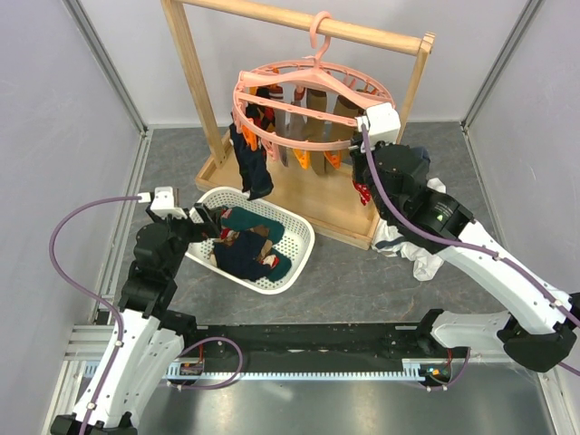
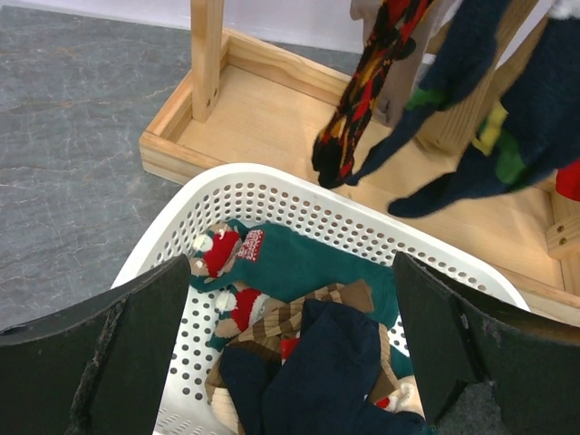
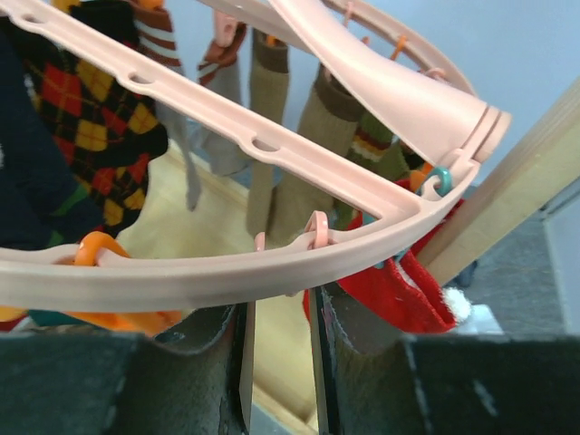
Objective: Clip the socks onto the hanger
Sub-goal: Open the clamp at the hanger.
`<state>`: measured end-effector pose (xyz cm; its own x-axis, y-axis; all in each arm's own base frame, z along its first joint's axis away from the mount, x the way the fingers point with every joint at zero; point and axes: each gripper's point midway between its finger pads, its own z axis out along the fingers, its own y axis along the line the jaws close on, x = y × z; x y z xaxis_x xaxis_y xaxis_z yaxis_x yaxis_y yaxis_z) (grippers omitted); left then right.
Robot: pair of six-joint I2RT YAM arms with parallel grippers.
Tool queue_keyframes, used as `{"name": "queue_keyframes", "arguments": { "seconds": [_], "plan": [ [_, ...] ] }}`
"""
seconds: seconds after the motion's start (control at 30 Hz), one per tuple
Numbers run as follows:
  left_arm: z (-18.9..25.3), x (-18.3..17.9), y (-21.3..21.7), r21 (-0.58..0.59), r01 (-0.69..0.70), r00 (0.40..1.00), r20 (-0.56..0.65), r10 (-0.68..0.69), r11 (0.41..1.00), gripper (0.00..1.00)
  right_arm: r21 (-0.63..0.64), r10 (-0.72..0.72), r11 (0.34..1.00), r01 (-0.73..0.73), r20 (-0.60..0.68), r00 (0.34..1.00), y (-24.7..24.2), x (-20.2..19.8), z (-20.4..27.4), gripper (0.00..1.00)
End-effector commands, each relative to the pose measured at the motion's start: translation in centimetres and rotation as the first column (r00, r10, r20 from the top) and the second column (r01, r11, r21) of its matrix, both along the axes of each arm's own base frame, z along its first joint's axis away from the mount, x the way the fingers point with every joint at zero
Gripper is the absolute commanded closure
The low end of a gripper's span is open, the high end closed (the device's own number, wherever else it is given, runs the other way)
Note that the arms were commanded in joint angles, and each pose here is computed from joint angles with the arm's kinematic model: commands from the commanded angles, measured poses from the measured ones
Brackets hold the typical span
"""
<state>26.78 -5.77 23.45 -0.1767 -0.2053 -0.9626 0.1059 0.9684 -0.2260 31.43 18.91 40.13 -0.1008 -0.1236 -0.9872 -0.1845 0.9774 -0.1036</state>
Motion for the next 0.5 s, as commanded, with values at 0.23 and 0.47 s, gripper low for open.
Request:
{"name": "queue_keyframes", "arguments": {
  "seconds": [0.23, 0.47],
  "plan": [
    [-0.5, 0.5, -0.9, 0.006, 0.046, 0.998, -0.033, -0.046, 0.999, 0.00, 0.264, 0.170, 0.954, -0.142, -0.086, 0.982, 5.6, -1.9, 1.3, 1.00],
    [-3.7, 0.4, -1.1, -0.118, -0.032, 0.977, -0.215, 0.006, 0.992, 0.00, 0.258, 0.237, 0.945, -0.199, -0.127, 0.963, 9.3, -2.7, 0.1, 1.00]
  ]
}}
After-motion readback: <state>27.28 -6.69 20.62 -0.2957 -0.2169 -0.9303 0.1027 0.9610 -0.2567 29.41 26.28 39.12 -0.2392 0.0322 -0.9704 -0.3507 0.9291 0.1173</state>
